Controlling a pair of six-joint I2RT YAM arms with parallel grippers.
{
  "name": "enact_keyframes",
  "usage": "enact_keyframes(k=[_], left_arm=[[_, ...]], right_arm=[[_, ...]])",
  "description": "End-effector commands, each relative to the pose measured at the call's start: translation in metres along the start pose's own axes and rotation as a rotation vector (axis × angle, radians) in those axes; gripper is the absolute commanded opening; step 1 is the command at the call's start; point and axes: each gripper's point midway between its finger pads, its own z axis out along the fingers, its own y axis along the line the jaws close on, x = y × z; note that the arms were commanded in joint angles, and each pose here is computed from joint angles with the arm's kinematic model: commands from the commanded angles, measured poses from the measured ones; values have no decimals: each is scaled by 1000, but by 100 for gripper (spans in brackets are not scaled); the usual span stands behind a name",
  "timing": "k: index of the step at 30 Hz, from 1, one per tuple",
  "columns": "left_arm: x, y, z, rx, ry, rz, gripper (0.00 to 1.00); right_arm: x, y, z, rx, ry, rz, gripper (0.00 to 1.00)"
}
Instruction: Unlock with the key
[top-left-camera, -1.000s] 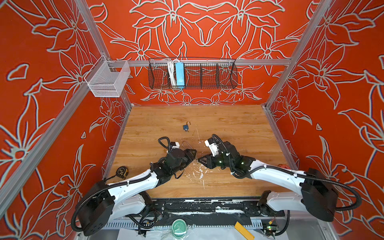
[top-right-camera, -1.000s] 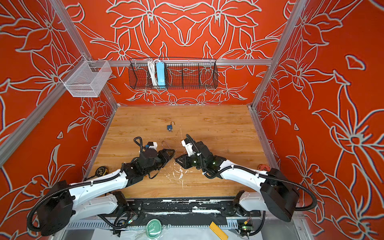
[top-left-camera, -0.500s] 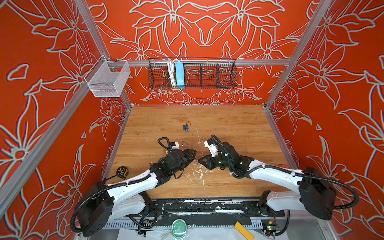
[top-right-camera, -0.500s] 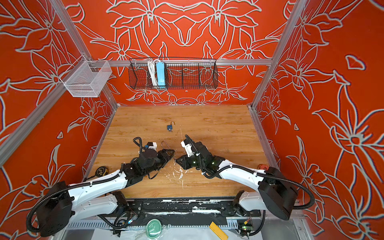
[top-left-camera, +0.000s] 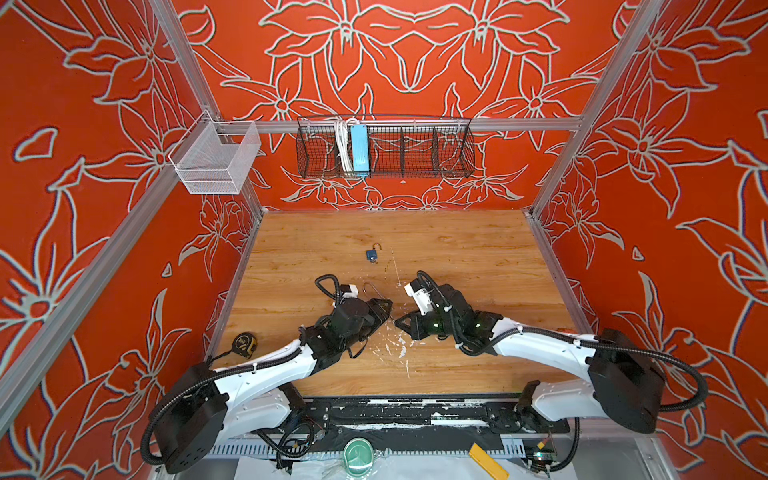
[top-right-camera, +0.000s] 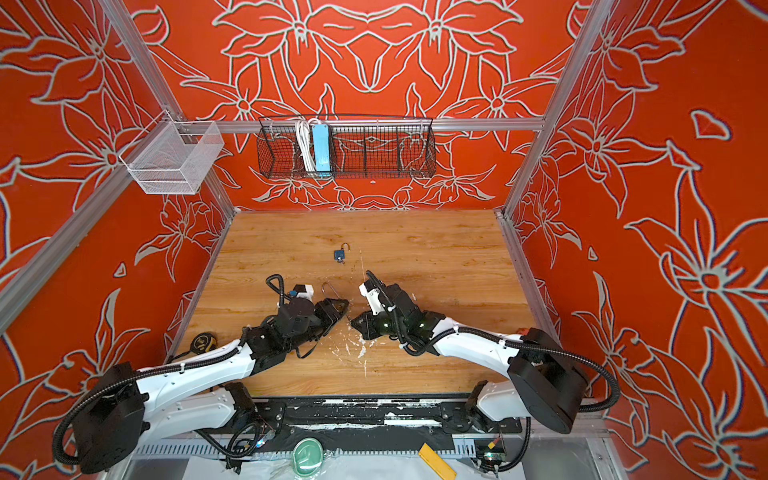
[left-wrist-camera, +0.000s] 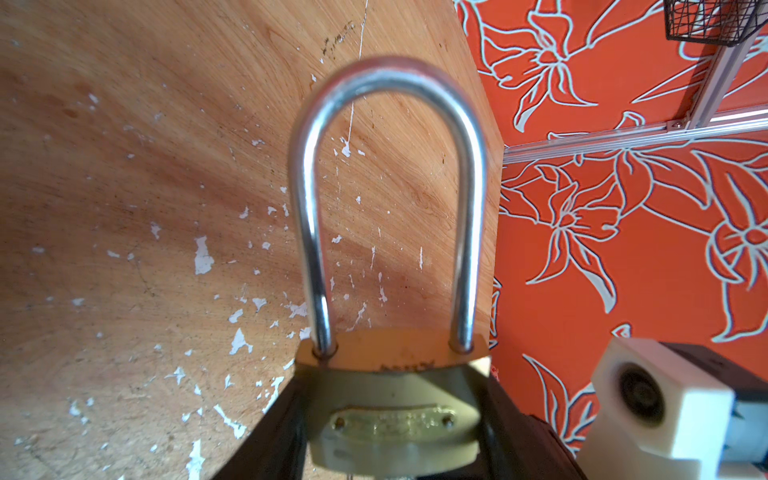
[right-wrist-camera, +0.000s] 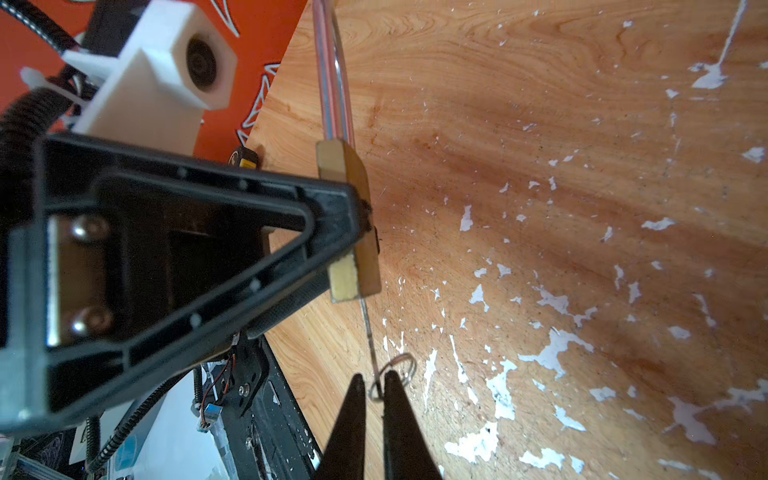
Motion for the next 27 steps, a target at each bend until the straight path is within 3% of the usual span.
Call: enact_keyframes(k=[1,11,27], left_arm=[[-8,-22,-6,83,-37,-10,0],[-8,-23,-6,84,-34,-12,0],[-3,-23,-6,95,-10,14,0]], right_arm=[[-7,12,2,-30,-10,-12,12],[-12,16,4,-34,-11,-18,0],[-20,15,-1,8,-16,-63,0]])
